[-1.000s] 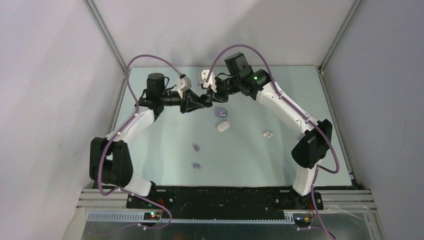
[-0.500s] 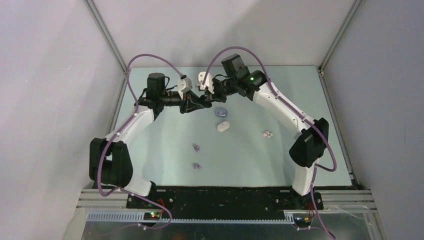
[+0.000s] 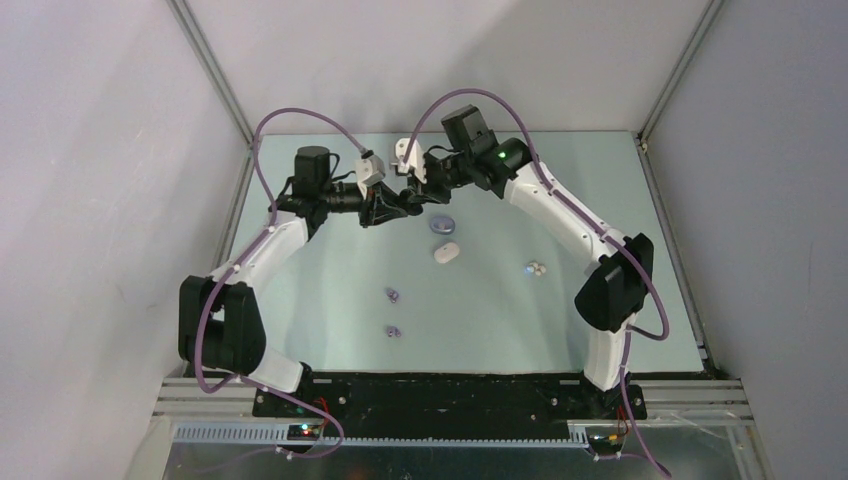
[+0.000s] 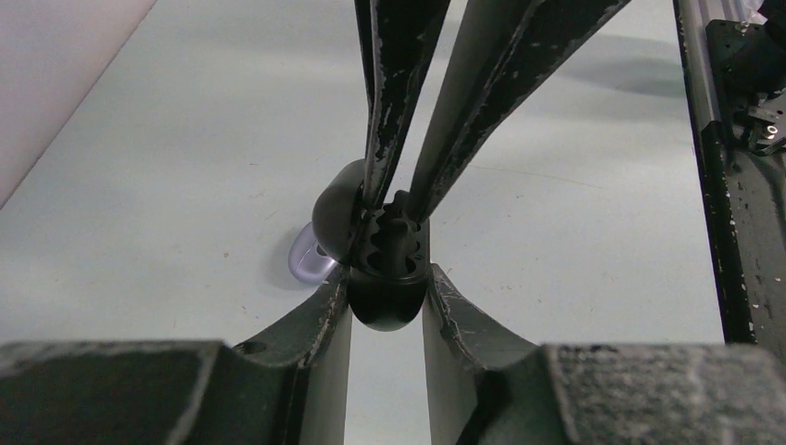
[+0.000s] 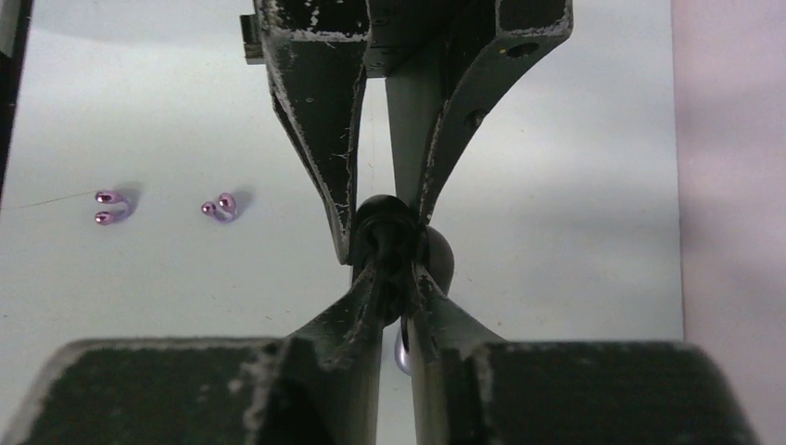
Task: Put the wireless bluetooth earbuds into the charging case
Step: Close the charging case, then place the charging case at the center of the board.
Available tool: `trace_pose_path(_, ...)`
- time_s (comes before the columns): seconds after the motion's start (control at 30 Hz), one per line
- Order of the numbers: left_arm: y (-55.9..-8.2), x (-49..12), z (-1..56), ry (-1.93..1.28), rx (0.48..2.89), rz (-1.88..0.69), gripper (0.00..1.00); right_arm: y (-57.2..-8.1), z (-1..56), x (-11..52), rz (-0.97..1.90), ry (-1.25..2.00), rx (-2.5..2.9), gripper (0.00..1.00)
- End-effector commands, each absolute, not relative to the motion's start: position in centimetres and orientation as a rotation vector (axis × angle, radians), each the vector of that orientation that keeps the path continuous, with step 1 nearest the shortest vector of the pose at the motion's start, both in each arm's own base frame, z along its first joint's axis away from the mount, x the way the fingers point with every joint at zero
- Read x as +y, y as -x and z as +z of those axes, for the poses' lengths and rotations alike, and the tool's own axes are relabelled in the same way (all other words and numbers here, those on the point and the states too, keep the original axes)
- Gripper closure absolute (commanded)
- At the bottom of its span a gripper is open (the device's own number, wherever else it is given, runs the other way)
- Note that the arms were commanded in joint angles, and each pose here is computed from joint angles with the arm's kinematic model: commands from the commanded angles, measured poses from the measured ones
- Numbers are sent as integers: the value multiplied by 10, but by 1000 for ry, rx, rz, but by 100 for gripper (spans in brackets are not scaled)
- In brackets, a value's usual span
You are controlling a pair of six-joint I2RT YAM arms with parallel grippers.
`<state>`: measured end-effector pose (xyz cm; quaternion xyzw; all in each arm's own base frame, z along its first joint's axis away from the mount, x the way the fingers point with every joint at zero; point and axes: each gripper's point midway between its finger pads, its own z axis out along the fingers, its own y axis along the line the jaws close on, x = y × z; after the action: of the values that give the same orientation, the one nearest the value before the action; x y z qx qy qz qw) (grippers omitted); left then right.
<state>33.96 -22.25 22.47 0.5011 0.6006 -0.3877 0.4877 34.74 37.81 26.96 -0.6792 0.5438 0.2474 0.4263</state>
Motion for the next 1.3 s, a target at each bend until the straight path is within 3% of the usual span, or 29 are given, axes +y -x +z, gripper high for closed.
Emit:
trace_pose_path(0.0, -345, -224, 254, -1232, 1391, -879, 100, -342, 325, 362, 660, 1612, 1270, 74)
trace_pose_path(0.07, -348, -224, 252, -1224, 1406, -881, 100, -336, 332, 354, 686, 1594, 1266, 63)
trace_pose_path(0.23, -353, -224, 256, -1214, 1406, -869, 100, -352, 317, 336, 674, 1532, 1331, 17)
trace_pose_path(0.3, -353, -225, 259, -1215, 1394, -867, 100, -359, 306, 337, 694, 1515, 1352, 11)
trace_pose_path(0.43, -352, -227, 263, -1219, 1391, -876, 100, -366, 298, 351, 756, 1520, 1369, 8)
trace_pose_path(0.57, -356, -225, 260, -1181, 1448, -876, 100, -367, 290, 358, 786, 1527, 1378, 7)
trace_pose_path(0.7, -371, -215, 224, -1011, 1726, -944, 99, -368, 278, 346, 800, 1489, 1457, 10)
trace_pose_path(0.87, -393, -194, 172, -464, 2171, -1116, 99, -366, 240, 314, 773, 1483, 1587, 16)
trace_pose_path(1.03, -415, -170, 127, -157, 2406, -1052, 96, -360, 199, 288, 717, 1576, 1657, 23)
trace_pose_path(1.27, -420, -165, 78, -47, 2541, -1041, 84, -344, 144, 265, 683, 1819, 1693, 52)
